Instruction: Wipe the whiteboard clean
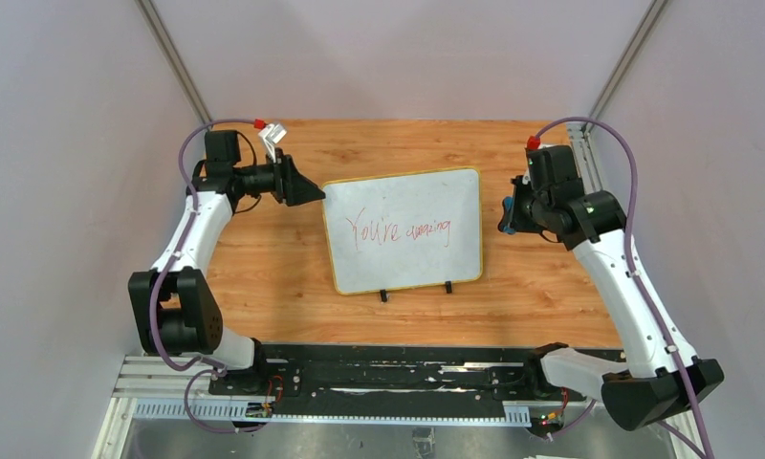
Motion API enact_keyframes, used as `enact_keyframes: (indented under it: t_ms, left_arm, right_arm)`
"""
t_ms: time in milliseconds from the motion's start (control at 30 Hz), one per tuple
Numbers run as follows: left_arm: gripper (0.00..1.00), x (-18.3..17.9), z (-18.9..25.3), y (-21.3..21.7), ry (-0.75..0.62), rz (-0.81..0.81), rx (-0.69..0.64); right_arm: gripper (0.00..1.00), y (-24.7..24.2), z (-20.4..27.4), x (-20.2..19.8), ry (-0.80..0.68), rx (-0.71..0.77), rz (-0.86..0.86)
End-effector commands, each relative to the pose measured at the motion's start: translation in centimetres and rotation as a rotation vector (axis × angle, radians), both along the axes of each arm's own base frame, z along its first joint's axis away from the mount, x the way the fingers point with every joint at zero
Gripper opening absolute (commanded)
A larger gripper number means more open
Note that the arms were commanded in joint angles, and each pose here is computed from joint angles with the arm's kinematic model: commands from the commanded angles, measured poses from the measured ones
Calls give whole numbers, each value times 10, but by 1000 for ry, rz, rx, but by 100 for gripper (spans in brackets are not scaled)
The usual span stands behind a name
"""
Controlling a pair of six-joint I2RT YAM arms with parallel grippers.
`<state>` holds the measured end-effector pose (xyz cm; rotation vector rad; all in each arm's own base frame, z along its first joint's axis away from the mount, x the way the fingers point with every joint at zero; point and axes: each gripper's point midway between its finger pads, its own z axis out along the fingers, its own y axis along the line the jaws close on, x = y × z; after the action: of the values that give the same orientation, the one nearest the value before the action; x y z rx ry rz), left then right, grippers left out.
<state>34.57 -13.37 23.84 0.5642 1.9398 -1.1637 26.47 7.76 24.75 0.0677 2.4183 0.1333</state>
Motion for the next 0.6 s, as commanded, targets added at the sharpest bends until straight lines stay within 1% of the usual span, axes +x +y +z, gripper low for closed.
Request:
enact_keyframes:
  t_ms: [0,167,267,567]
  left_arm:
    - [59,-9,13,-10,-44,-56,-20]
    - [58,-8,7,-12,-33,-62,-15]
    - [54,-6,3,-14,-25,-65,-17]
    - [53,4,-12,-22,0,-78,-25]
  right_arm:
    - [1,0,3,-10,-12,-2,-10]
    - [1,3,4,-11,-11,2,-2]
    - [1,6,2,-9,-9,6,9]
    - [1,14,-1,-5,1,6,33]
